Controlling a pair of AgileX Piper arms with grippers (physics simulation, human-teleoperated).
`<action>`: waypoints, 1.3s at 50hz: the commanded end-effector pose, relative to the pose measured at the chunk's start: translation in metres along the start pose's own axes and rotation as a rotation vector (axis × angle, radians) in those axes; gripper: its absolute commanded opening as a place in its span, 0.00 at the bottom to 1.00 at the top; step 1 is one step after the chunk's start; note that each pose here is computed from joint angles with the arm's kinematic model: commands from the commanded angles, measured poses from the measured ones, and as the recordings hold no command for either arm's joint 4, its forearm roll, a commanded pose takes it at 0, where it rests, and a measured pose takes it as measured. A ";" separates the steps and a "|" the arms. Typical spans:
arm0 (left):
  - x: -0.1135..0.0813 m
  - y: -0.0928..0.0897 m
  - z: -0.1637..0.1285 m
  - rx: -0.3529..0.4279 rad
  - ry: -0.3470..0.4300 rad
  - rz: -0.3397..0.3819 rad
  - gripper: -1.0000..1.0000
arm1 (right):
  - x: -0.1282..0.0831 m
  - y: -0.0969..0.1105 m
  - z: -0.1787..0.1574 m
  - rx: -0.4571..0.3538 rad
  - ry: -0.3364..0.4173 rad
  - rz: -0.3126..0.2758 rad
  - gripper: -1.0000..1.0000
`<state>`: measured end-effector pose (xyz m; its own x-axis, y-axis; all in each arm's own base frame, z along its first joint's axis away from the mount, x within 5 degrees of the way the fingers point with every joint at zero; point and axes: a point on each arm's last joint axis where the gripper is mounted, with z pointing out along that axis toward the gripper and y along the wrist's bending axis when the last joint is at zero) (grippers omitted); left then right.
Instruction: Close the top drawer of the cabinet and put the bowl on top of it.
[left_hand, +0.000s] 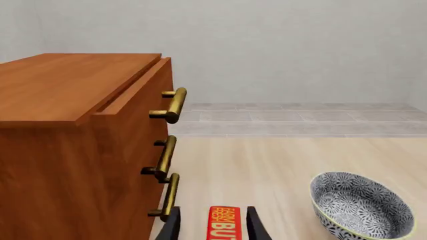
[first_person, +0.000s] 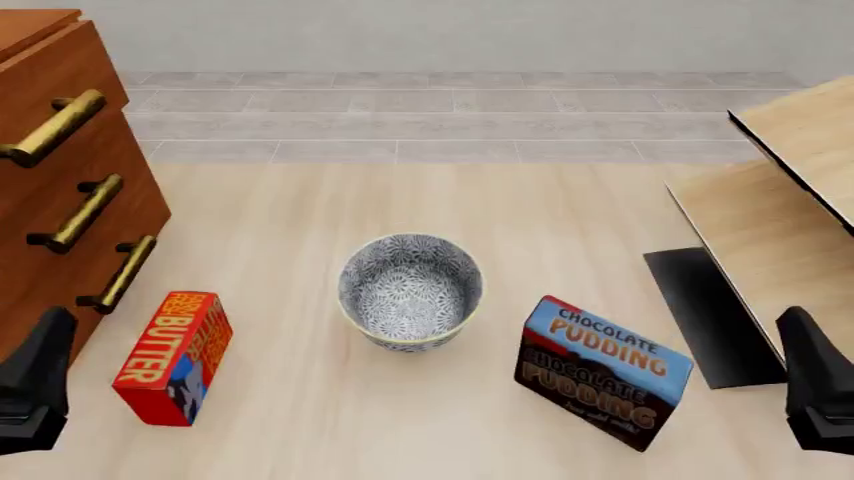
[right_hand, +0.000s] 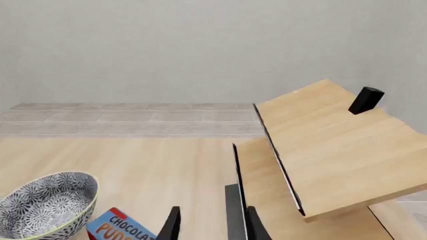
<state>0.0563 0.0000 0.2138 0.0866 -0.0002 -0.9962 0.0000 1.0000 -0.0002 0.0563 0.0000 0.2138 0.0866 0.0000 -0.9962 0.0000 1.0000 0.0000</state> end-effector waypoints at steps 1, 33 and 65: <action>-0.001 0.000 0.000 0.000 0.001 0.000 1.00 | -0.001 0.000 0.000 0.000 0.001 0.000 1.00; -0.010 0.001 0.014 -0.011 0.050 -0.003 1.00 | -0.001 0.000 0.001 0.000 0.001 0.000 1.00; -0.058 0.006 0.053 -0.061 0.119 -0.027 1.00 | -0.001 0.000 0.001 0.000 0.001 0.000 1.00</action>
<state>0.0943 0.0048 0.2709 -0.0037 -0.0293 -0.9996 -0.0507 0.9983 -0.0291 0.0575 0.0000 0.2150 0.0851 -0.0001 -0.9964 0.0001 1.0000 -0.0001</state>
